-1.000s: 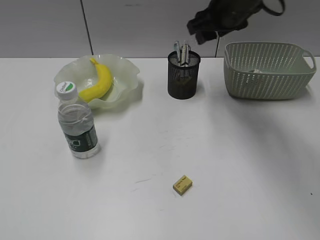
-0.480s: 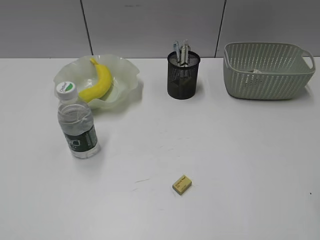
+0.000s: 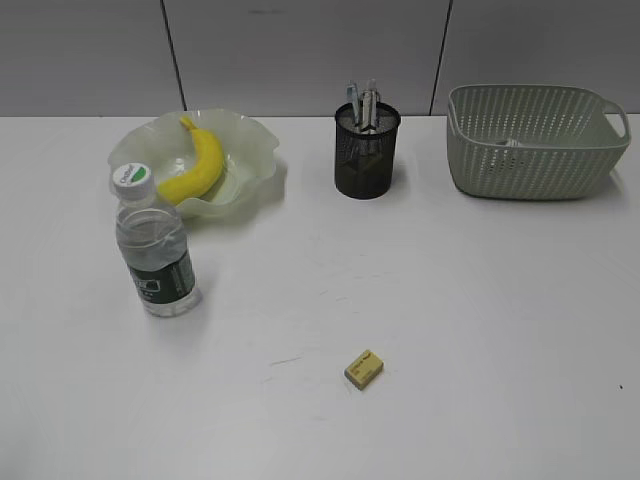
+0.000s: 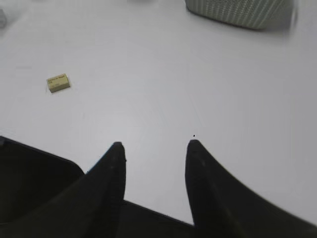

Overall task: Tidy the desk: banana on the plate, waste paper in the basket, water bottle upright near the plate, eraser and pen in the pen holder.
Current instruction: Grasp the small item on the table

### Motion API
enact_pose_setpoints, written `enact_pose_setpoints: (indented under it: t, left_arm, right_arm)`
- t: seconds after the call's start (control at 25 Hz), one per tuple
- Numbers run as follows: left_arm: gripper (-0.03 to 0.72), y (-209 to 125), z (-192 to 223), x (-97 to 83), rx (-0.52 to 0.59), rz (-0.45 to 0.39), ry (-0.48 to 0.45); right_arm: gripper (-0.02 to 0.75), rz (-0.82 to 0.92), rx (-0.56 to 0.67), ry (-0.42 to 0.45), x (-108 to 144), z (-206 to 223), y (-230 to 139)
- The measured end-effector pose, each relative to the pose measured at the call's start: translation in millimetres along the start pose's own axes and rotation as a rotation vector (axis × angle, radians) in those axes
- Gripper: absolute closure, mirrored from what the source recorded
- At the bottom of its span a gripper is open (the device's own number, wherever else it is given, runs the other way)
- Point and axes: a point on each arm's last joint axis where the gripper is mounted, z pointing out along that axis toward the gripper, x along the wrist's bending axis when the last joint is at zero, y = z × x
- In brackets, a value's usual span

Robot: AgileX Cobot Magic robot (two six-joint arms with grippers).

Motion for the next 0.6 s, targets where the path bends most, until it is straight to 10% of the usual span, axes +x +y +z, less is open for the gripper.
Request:
enact_pose_setpoints:
  t: [0.28,0.44,0.6]
  left_arm:
    - [0.452,63.6,67.8,-52.4,0.087,0.308,-0.415]
    - [0.452,95.3,134.1,-91.6,0.174,0.308,-0.663]
    - [0.452,98.7,175.6,-161.4,0.256,0.449,-0.841]
  right_arm:
    - [0.407,0.002,-0.060,0.001,-0.7,-9.2,-6.6]
    - [0.407,0.002,-0.058,0.001,-0.8,-9.2,-6.8]
    - [0.407,0.002,-0.058,0.000,-0.8,-9.2,-6.8]
